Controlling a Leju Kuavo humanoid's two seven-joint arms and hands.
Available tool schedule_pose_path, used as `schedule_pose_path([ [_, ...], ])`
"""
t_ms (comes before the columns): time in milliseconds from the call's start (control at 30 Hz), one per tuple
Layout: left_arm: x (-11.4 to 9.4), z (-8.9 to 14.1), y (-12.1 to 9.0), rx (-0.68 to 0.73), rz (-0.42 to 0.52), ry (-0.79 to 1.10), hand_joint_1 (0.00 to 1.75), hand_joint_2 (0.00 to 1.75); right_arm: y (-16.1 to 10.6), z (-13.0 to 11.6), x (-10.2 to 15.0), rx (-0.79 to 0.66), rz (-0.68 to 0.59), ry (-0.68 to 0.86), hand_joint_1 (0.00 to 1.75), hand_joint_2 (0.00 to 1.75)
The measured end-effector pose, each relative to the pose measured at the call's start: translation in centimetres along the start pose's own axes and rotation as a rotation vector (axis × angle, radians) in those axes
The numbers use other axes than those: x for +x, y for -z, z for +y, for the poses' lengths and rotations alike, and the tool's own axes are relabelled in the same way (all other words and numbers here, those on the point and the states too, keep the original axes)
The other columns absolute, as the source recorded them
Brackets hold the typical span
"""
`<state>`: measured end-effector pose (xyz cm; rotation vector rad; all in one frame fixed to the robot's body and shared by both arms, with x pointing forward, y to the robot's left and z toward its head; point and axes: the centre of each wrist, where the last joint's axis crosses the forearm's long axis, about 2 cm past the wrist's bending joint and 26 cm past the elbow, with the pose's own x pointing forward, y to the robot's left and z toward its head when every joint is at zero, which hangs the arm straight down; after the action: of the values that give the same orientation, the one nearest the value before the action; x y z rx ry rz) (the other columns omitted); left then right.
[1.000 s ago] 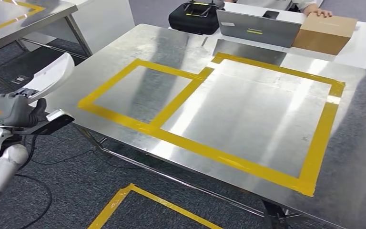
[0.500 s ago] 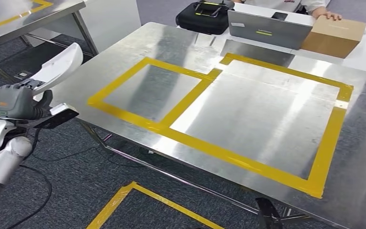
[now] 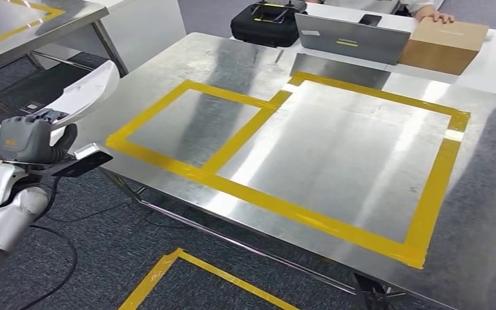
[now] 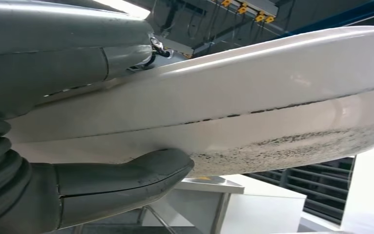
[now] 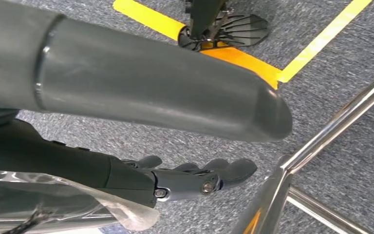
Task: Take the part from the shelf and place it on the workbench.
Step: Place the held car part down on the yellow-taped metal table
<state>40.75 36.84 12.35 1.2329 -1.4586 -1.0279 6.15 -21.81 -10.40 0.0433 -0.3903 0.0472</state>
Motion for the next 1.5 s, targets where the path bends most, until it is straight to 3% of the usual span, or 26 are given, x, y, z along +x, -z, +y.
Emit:
schedule_pose_path([
  [1500,0.20,-0.80,-0.76,-0.027,-0.009,0.025,1.75,1.75,-0.12,0.07,-0.45,0.000,0.005,0.003,0.00,0.00],
])
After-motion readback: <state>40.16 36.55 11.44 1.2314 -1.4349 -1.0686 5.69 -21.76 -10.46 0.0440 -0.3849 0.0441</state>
